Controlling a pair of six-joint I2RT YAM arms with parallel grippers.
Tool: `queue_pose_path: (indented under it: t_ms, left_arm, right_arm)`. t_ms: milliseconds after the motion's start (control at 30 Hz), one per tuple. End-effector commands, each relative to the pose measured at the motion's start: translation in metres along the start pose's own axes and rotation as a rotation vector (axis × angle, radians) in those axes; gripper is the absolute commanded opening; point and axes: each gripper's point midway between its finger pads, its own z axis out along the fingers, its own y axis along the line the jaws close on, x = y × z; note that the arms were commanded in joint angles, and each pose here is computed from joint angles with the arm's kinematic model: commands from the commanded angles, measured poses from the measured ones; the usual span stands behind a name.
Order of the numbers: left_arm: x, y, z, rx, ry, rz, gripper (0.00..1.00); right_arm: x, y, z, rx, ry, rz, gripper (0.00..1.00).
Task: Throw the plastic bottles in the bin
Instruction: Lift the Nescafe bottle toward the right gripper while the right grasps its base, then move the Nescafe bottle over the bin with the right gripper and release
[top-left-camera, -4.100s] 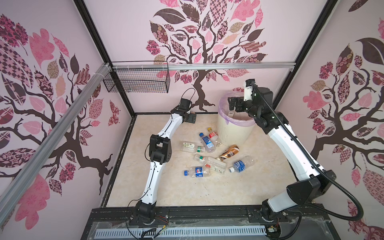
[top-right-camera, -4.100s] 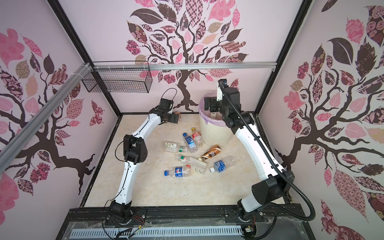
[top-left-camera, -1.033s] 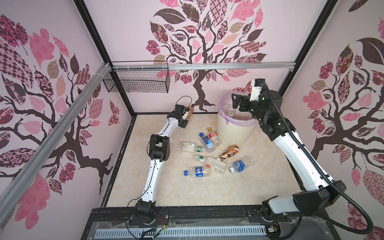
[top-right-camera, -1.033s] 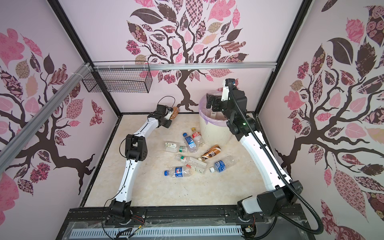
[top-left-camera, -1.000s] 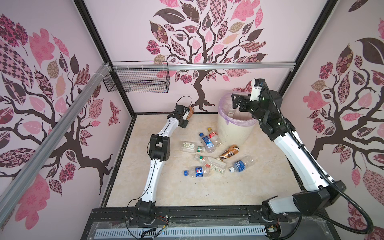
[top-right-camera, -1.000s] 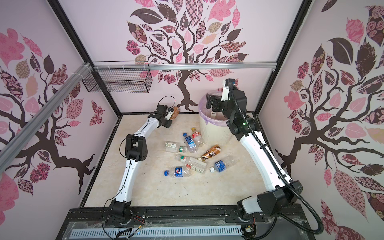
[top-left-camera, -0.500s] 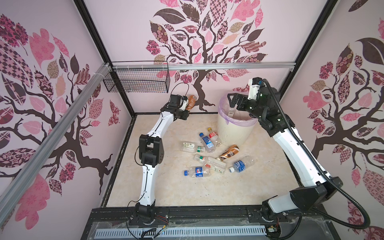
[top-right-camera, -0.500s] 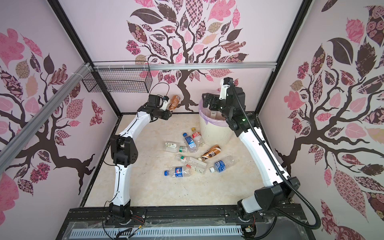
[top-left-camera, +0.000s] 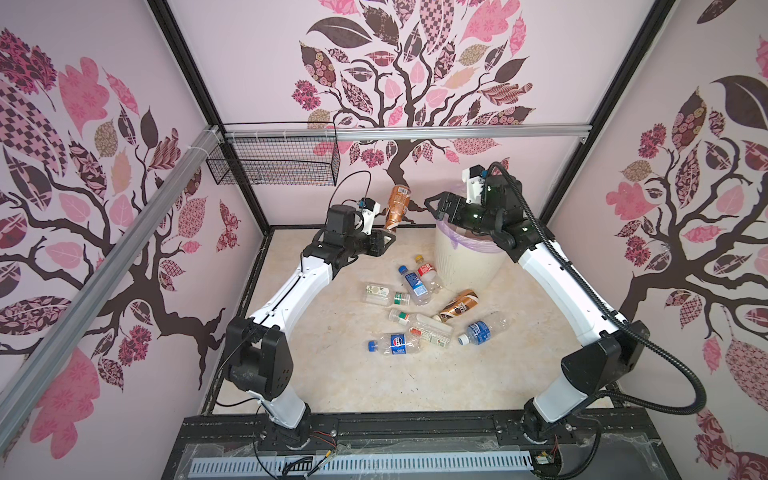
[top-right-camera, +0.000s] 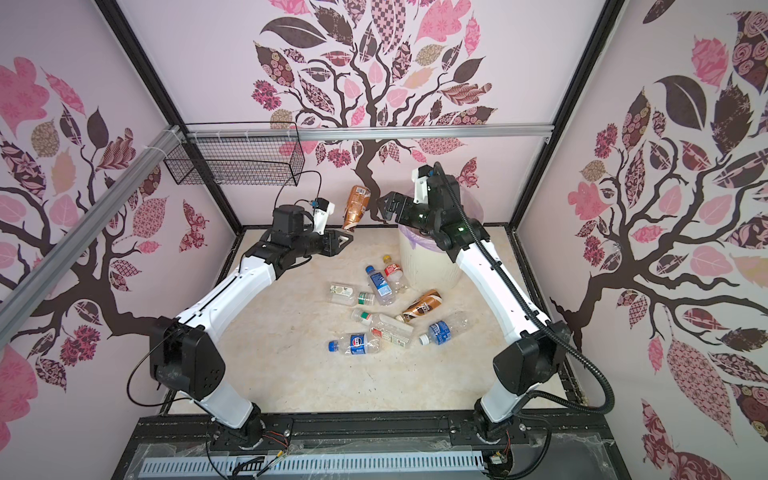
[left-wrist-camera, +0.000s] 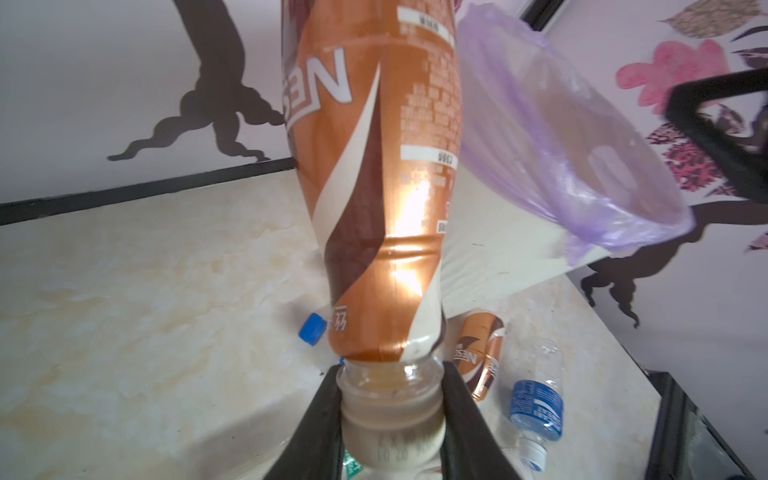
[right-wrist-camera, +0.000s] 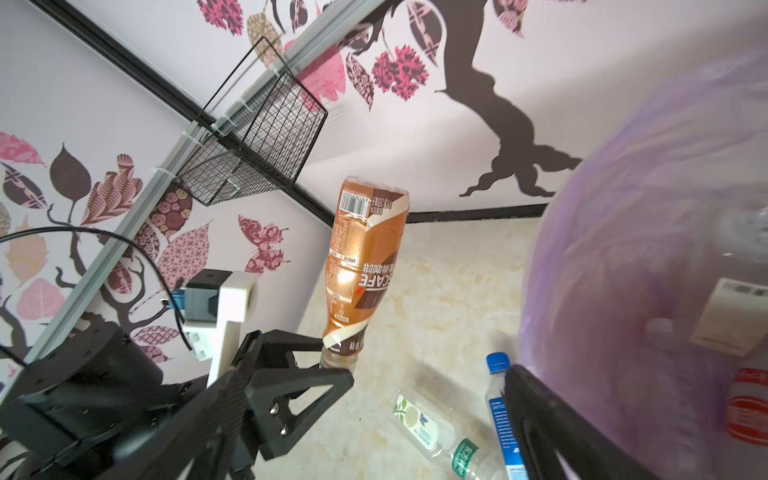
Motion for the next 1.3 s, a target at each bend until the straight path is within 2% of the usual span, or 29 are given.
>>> queue_pose_path:
  t_ms: [0,167,533,700,900,1000,1067,1133,1200,1267]
  left_arm:
    - [-0.012,-0.023,-0.019,0.063,-0.066,0.018,0.24]
    - [-0.011,-0.042,-0.039,0.1,-0.079,0.036,0.24]
    - [0.002,-0.071,-0.041,0.156,-0.047,0.065,0.25]
    - [0.002,-0.082,-0.045,0.177,-0.052,0.077,0.25]
    - [0.001,-0.085,-0.045,0.182,-0.053,0.074,0.31]
    - [-0.003,-0.087,-0.047,0.187,-0.062,0.064,0.39]
    - [-0.005,-0.09,-0.048,0.193,-0.065,0.06,0.5]
    - [-0.007,-0.09,-0.05,0.186,-0.066,0.058,0.67]
    - [-0.009,-0.09,-0.055,0.172,-0.07,0.06,0.97]
    - [-0.011,-0.09,-0.06,0.158,-0.074,0.066,0.98]
  right_arm:
    - [-0.004,0.024,0.008,-0.095,0.008,0.025,1.0]
    - [-0.003,0.034,0.018,-0.14,0.012,0.04,0.95]
    - [-0.009,0.047,0.039,-0.179,0.022,0.041,0.9]
    - [-0.01,0.047,0.047,-0.187,0.026,0.048,0.81]
    - [-0.017,0.049,0.038,-0.168,0.0,0.023,0.61]
    - [-0.023,0.052,0.027,-0.151,-0.033,-0.001,0.5]
    - [-0.031,0.051,0.018,-0.122,-0.064,-0.029,0.43]
    - [-0.041,0.05,0.008,-0.085,-0.1,-0.058,0.4]
    - [-0.055,0.05,-0.005,-0.055,-0.139,-0.088,0.39]
    - [-0.079,0.047,-0.027,0.001,-0.205,-0.126,0.38]
